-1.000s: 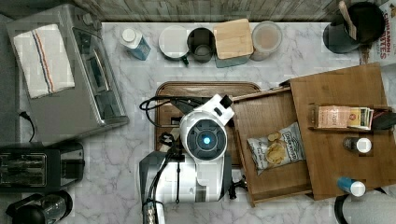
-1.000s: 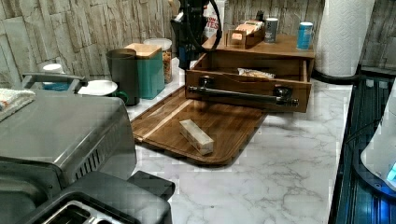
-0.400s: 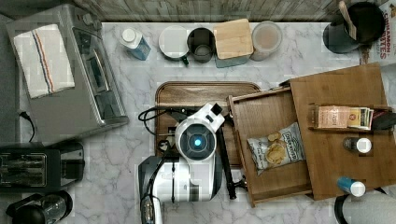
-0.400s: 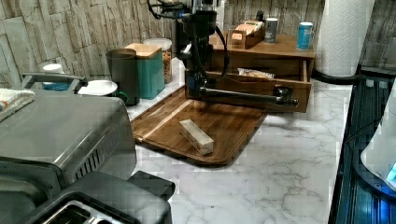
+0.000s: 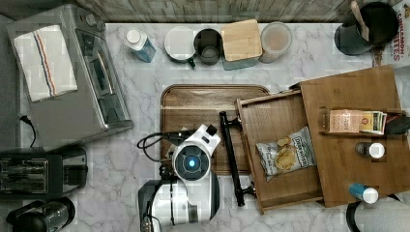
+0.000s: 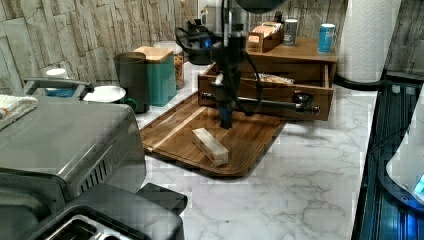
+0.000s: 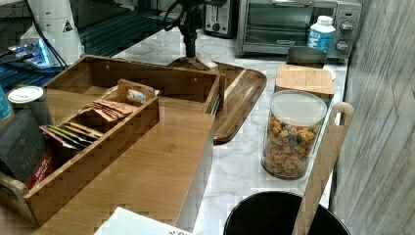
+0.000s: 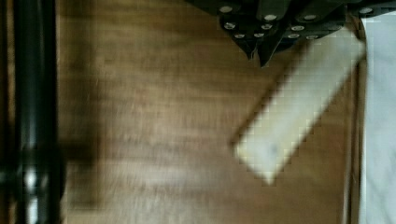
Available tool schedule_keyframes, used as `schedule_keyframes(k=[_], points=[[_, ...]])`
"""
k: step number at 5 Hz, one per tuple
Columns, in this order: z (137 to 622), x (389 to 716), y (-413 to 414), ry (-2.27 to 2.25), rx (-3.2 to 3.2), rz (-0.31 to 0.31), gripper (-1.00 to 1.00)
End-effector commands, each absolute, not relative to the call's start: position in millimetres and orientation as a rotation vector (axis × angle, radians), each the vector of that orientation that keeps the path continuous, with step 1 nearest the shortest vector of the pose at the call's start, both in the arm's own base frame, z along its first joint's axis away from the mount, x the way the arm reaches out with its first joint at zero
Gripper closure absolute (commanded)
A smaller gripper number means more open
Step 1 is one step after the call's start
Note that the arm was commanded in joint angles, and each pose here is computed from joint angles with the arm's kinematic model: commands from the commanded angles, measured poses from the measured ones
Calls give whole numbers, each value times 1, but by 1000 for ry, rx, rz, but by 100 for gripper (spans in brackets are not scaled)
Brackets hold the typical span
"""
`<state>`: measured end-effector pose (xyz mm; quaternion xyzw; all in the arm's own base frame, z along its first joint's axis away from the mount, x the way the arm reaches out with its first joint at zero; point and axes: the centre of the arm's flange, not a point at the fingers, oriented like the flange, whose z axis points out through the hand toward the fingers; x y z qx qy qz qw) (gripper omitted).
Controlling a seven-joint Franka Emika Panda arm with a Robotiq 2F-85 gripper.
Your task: Close the drawer.
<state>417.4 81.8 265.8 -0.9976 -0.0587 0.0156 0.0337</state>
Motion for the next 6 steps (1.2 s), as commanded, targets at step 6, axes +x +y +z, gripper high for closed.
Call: schedule_keyframes(k=[6], points=[[312,455,-138,-350,-3239,-232,100]])
